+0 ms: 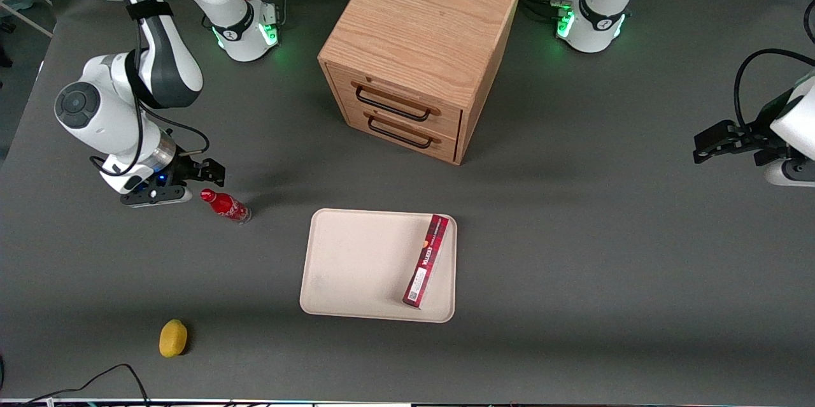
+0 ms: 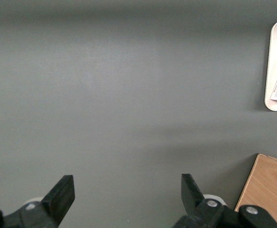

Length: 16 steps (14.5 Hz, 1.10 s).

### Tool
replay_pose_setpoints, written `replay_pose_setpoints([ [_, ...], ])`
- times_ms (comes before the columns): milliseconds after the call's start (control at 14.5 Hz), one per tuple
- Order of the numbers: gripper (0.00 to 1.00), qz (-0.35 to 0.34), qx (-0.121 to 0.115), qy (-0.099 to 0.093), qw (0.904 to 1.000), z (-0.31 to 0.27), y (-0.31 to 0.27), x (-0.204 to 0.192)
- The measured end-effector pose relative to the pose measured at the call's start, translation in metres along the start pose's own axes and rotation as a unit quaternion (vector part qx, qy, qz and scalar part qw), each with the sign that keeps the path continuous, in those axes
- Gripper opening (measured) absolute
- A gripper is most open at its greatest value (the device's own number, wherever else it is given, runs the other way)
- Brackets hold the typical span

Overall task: Place coke bottle on tray
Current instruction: 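Close the right gripper around the bottle's cap end, then lift the bottle off the table with the right gripper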

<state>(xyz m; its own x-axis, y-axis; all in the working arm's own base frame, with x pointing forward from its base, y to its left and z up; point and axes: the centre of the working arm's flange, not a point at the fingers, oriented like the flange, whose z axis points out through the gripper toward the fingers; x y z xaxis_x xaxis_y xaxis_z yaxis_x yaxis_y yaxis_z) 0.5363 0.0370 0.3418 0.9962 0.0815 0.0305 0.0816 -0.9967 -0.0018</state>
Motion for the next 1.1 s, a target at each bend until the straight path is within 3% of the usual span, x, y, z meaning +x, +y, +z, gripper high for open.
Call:
replay_pose_setpoints([
  [207, 0.83, -0.001, 0.0, 0.002, 1.0, 0.008, -0.001, 0.002],
  [552, 0.3, -0.004, 0.0, 0.004, 1.0, 0.007, -0.004, 0.004],
  [828, 0.3, -0.004, 0.0, 0.003, 1.0, 0.004, -0.004, 0.004],
  [897, 0.3, -0.004, 0.0, -0.006, 1.0, -0.003, -0.004, 0.004],
  [1103, 0.3, -0.004, 0.002, -0.058, 0.9983, -0.075, -0.004, 0.003],
])
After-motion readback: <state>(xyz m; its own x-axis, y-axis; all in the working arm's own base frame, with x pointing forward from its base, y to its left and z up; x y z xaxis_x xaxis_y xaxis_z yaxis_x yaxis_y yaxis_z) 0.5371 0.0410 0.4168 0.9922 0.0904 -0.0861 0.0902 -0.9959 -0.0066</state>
